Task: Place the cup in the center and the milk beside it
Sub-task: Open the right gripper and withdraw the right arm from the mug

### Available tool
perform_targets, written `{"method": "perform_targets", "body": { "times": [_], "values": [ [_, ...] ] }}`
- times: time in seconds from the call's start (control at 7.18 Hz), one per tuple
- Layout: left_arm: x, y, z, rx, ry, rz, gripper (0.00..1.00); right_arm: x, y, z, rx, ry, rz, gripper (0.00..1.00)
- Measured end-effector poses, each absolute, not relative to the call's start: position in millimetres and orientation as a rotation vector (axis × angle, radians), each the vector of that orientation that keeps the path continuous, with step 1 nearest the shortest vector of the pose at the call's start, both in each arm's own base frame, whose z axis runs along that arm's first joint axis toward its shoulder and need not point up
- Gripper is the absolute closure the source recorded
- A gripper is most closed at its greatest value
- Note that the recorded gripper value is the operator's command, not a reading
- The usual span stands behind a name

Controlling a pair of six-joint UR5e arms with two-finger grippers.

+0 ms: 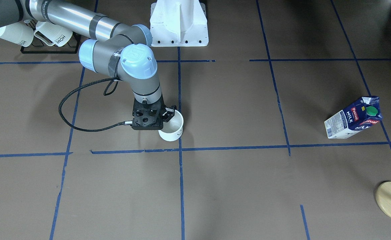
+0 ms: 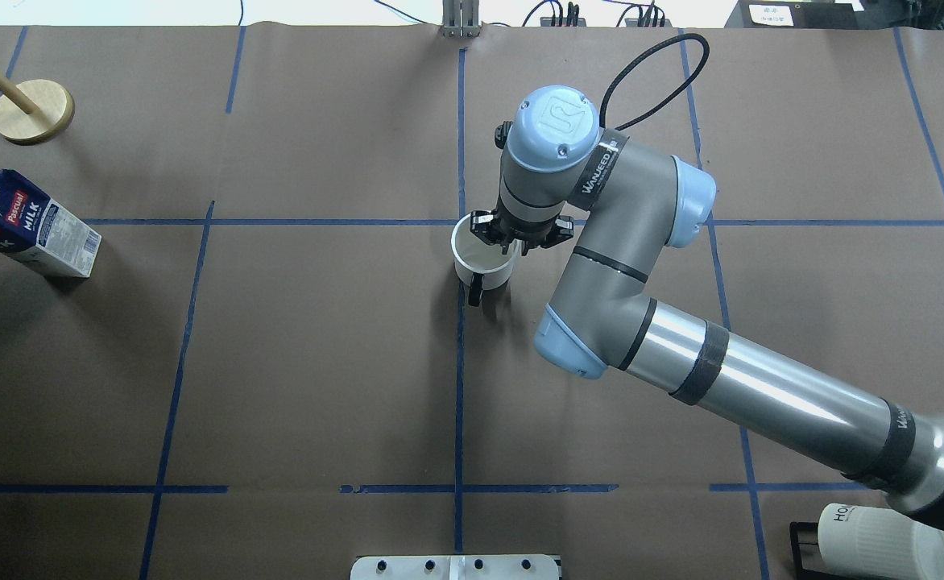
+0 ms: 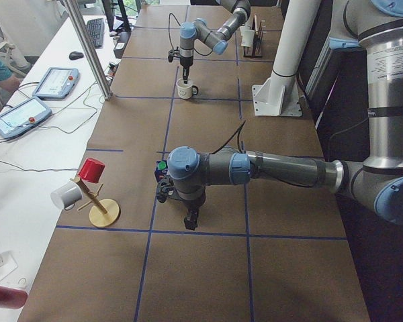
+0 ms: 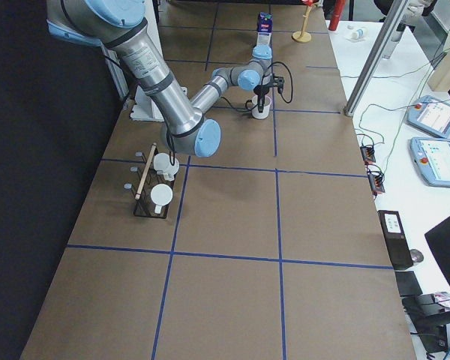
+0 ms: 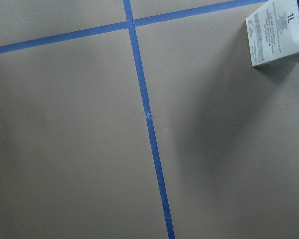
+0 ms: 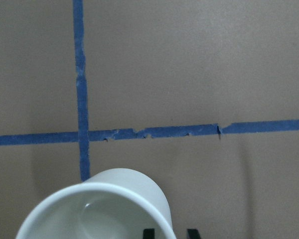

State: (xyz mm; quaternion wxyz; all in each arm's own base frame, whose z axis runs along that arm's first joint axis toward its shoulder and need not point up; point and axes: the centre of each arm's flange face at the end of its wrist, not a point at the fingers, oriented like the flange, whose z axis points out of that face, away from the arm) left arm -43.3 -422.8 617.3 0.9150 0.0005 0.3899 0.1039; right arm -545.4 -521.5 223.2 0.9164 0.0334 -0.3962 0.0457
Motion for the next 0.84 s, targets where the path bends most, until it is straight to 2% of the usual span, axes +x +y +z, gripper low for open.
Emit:
{"method": "perform_targets", "body": {
  "times": [0.42, 0.56, 0.84],
  "values": [
    [-43, -424, 618, 0.000, 0.793, 0.215, 0.00, -466, -551, 196, 0.026, -0.816, 0.097, 0.00],
    [-43, -431, 613, 0.012, 0.791, 0.219, 0.00, -427, -573, 205, 0.022, -0.793, 0.070, 0.00],
    [-41, -467, 580, 0.099, 0.786, 0.253, 0.00, -312, -620, 275, 0.038, -0.757, -0.030, 0.00]
  ]
}}
